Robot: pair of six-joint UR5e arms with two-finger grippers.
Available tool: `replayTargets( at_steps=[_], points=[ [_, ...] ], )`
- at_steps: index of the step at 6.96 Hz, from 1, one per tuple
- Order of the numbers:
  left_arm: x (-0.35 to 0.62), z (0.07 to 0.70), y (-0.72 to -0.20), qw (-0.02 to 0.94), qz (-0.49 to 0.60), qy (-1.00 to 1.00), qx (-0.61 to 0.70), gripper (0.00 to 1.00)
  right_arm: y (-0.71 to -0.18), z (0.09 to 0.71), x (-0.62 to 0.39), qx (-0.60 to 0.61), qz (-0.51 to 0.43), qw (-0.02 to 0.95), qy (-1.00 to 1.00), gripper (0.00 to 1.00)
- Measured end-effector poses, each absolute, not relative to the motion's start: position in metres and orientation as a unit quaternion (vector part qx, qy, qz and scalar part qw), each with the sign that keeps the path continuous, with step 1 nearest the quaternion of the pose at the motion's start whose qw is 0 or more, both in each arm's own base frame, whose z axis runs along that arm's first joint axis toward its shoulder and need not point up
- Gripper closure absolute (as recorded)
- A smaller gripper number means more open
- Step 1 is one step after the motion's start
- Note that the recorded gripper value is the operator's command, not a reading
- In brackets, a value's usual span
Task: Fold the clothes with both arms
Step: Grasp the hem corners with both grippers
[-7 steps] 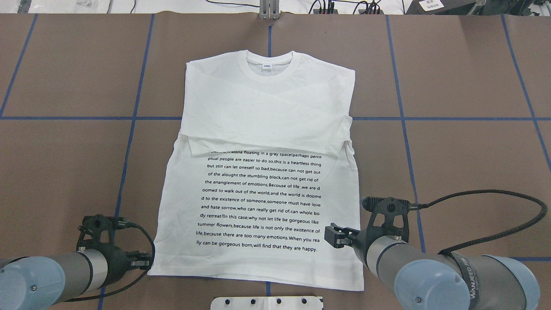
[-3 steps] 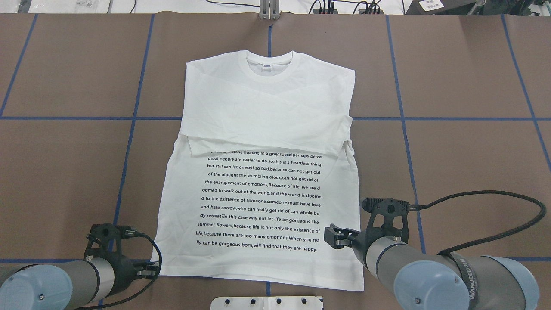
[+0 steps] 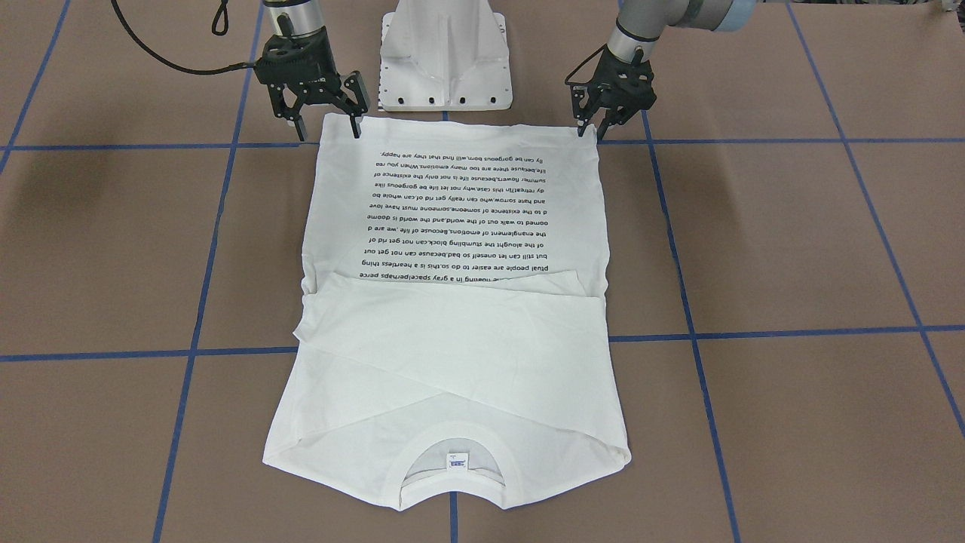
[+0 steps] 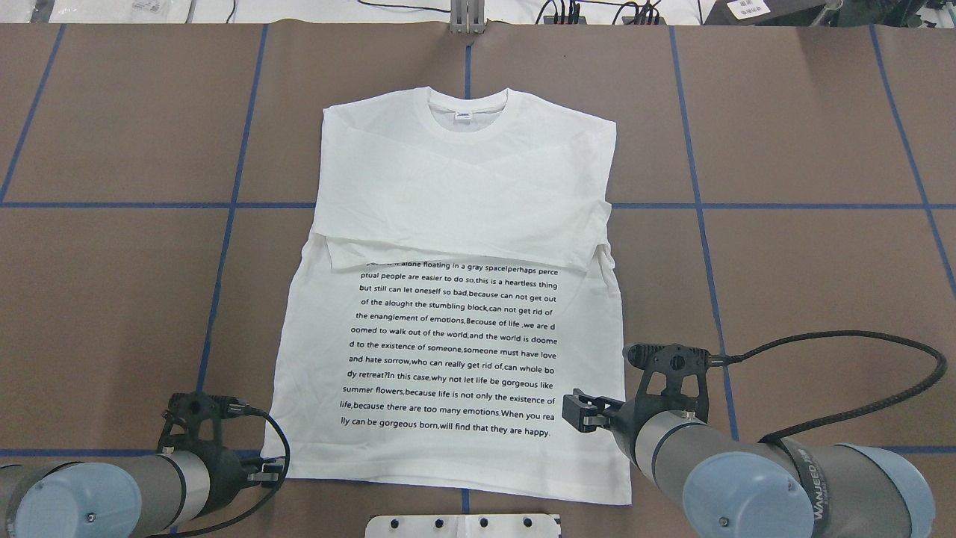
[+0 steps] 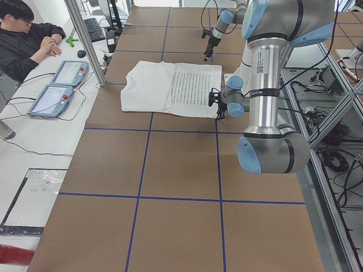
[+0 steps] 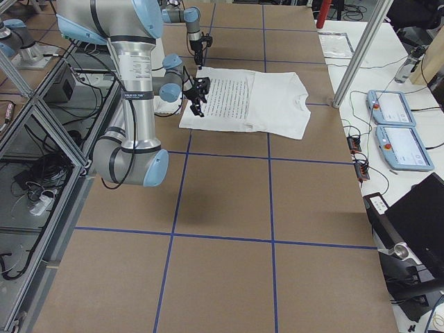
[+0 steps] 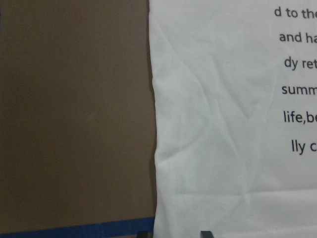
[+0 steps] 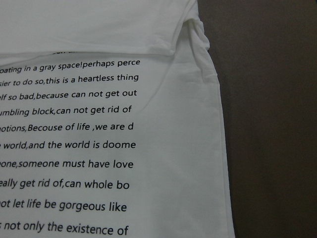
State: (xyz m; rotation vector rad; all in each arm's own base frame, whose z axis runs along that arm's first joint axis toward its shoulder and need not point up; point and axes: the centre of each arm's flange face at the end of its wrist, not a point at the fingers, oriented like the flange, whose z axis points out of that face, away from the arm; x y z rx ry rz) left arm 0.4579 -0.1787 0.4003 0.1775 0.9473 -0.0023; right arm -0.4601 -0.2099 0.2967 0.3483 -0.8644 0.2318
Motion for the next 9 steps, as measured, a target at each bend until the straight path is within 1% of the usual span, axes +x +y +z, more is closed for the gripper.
replayTargets(
  at_steps=[1,5,6,7,8,9],
  points=[
    [0.460,0.399,-0.179,0.886,-0.001,0.457,0.085,1.00,-0.210,0.297,-0.460,0.168,0.112,0.887,-0.416,0.00],
    [0.458,0.394,-0.182,0.883,-0.004,0.460,0.089,1.00,-0.205,0.297,-0.463,0.168,0.110,0.887,-0.416,0.00],
    [0.456,0.389,-0.182,0.881,-0.005,0.465,0.090,1.00,-0.196,0.299,-0.469,0.168,0.113,0.886,-0.417,0.03],
    [0.453,0.380,-0.182,0.876,-0.006,0.473,0.091,1.00,-0.178,0.304,-0.479,0.166,0.122,0.885,-0.417,0.12],
    [0.450,0.371,-0.182,0.872,-0.006,0.481,0.091,1.00,-0.158,0.313,-0.489,0.166,0.129,0.886,-0.414,0.17],
    [0.447,0.363,-0.182,0.868,-0.007,0.488,0.092,1.00,-0.140,0.328,-0.496,0.175,0.127,0.889,-0.404,0.17]
  ],
)
